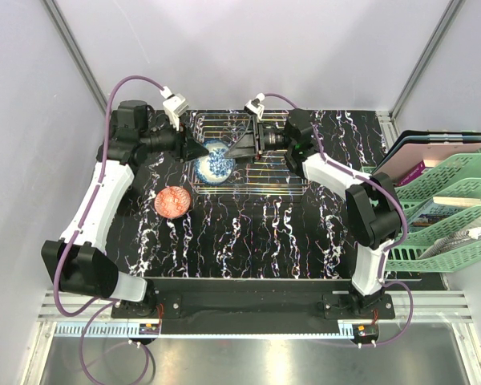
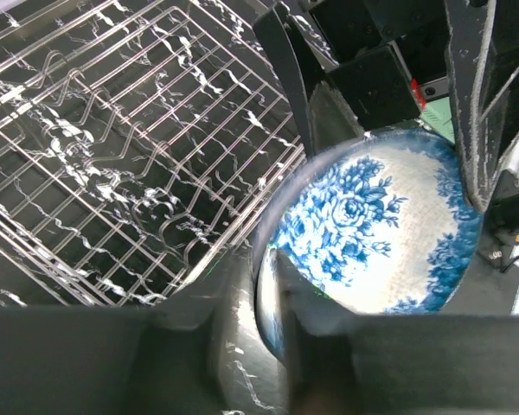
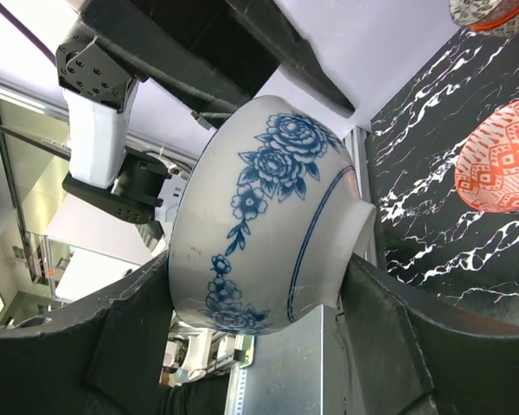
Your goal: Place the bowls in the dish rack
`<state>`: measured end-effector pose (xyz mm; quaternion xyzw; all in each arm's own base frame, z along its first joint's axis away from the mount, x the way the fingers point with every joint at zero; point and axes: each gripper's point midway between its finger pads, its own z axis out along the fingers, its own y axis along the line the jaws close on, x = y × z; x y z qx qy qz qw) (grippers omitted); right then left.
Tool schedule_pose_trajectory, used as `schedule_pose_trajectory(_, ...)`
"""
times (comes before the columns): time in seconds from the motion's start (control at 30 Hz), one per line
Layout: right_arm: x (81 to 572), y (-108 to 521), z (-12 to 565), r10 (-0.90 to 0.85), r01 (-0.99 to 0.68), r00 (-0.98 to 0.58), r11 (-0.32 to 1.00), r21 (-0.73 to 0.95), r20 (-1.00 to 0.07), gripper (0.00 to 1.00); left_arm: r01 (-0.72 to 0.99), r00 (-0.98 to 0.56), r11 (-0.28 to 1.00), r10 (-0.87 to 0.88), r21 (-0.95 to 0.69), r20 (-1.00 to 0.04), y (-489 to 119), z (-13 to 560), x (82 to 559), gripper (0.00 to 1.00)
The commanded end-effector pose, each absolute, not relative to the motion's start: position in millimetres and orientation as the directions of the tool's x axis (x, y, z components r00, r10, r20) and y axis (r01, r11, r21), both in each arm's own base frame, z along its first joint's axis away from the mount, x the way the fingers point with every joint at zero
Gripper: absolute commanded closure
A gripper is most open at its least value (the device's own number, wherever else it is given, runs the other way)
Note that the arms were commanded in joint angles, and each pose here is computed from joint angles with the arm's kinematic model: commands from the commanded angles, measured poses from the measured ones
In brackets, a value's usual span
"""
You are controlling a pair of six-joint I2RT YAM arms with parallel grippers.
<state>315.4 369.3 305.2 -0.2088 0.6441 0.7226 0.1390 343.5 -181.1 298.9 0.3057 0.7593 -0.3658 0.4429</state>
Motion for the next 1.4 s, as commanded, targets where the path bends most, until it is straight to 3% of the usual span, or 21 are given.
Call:
schedule_pose_trajectory(0.0,304,370,316,-0.081,-0.525,-0.836,-0.169,0.834,-0.542,1.0,0.811,-0.317,0.549,0.121,-0.202,-0.941,-184,327,353,0.45)
schedule_pose_trajectory(0.13,306,370,308,-0.085,-0.528,-0.836,-0.141,0.837,-0.542,1.0,0.795,-0.311,0.575,0.118,-0.19,-0.943,-179,330,355,0.3)
schedule_pose_trajectory(0.27,311,371,302,-0.082,-0.547,-0.829,-0.088,0.833,-0.553,1.0,0.766,-0.301,0.618,0.103,-0.176,-0.948,-168,338,360,0.28)
schedule_pose_trajectory(0.53,338,360,276,-0.112,-0.665,-0.745,0.198,0.72,-0.658,1.0,0.61,-0.324,0.771,0.034,-0.182,-0.945,-100,333,376,0.27)
schedule_pose_trajectory(0.77,391,329,289,-0.226,-0.815,-0.484,0.469,0.341,-0.846,1.0,0.523,-0.375,0.829,0.015,-0.198,-0.927,-58,296,364,0.27)
schedule_pose_trajectory(0.87,426,306,285,-0.335,-0.808,-0.346,0.582,0.096,-0.877,1.0,0.504,-0.399,0.835,-0.001,-0.22,-0.917,-47,283,357,0.27)
schedule_pose_trajectory(1.07,471,277,270,-0.529,-0.755,-0.207,0.621,-0.21,-0.823,1.0,0.473,-0.426,0.846,-0.025,-0.247,-0.904,-29,259,348,0.27)
schedule_pose_trajectory(1.37,521,272,255,-0.653,-0.708,-0.107,0.579,-0.403,-0.75,1.0,0.463,-0.429,0.845,-0.049,-0.267,-0.902,-15,248,342,0.28)
